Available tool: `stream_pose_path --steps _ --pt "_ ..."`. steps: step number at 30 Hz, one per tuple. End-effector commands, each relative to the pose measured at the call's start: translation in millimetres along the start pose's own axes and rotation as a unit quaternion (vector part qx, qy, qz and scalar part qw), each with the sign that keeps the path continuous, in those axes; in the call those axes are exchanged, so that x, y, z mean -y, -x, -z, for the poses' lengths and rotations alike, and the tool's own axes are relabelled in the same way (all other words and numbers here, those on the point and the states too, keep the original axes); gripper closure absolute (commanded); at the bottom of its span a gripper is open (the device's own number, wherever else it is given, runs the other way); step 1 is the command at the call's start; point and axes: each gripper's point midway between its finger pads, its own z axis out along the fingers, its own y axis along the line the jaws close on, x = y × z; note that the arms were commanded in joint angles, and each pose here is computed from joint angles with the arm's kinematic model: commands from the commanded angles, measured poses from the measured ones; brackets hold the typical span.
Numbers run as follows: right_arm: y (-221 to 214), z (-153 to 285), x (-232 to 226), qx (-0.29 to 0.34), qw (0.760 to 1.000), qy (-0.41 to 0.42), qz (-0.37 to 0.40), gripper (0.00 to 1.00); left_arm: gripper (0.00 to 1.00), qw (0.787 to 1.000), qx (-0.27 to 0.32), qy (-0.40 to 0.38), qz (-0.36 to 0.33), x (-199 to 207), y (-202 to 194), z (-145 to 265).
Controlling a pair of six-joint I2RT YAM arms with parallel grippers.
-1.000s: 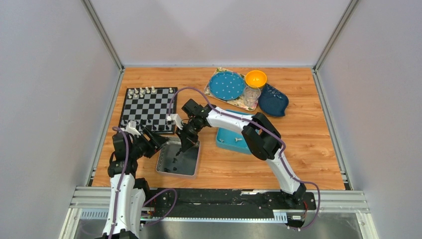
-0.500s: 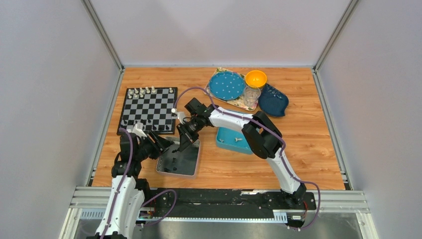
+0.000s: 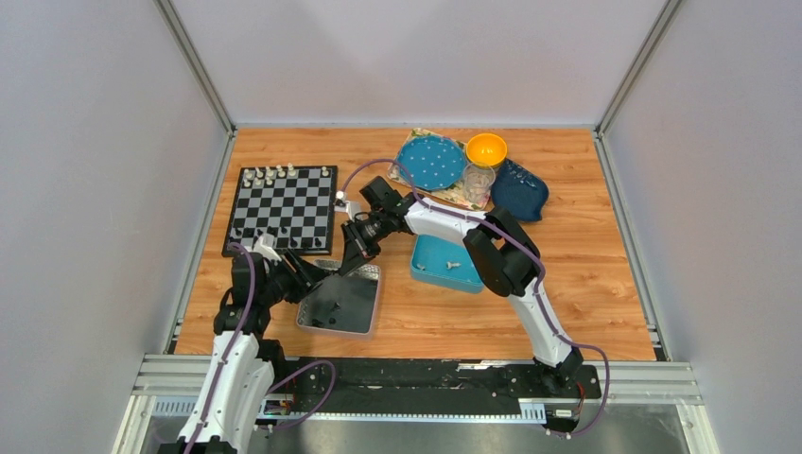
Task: Set up the chess pieces on the board
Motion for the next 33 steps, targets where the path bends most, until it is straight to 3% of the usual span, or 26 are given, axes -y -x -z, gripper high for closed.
stream_pose_path --steps 1,14,17,33 --pt "6.8 -6.2 -4.4 0.004 1.000 0.024 -0.012 0.97 0.47 1.000 0.013 -0.015 -0.006 7.2 6.1 -3.6" --pt "12.6 -5.2 -8.2 0.009 0.999 0.036 -0.012 0.98 0.49 1.000 0.007 -0.003 -0.015 6.2 4.9 -10.6" --pt "12.5 -4.4 -8.7 0.008 0.999 0.039 -0.013 0.98 0.55 1.000 0.008 -0.002 -0.014 5.9 5.6 -12.4" --pt "12.9 -4.4 -8.2 0.008 0.999 0.041 -0.012 0.98 0.56 0.999 0.034 0.003 -0.013 11.7 18.3 -13.7"
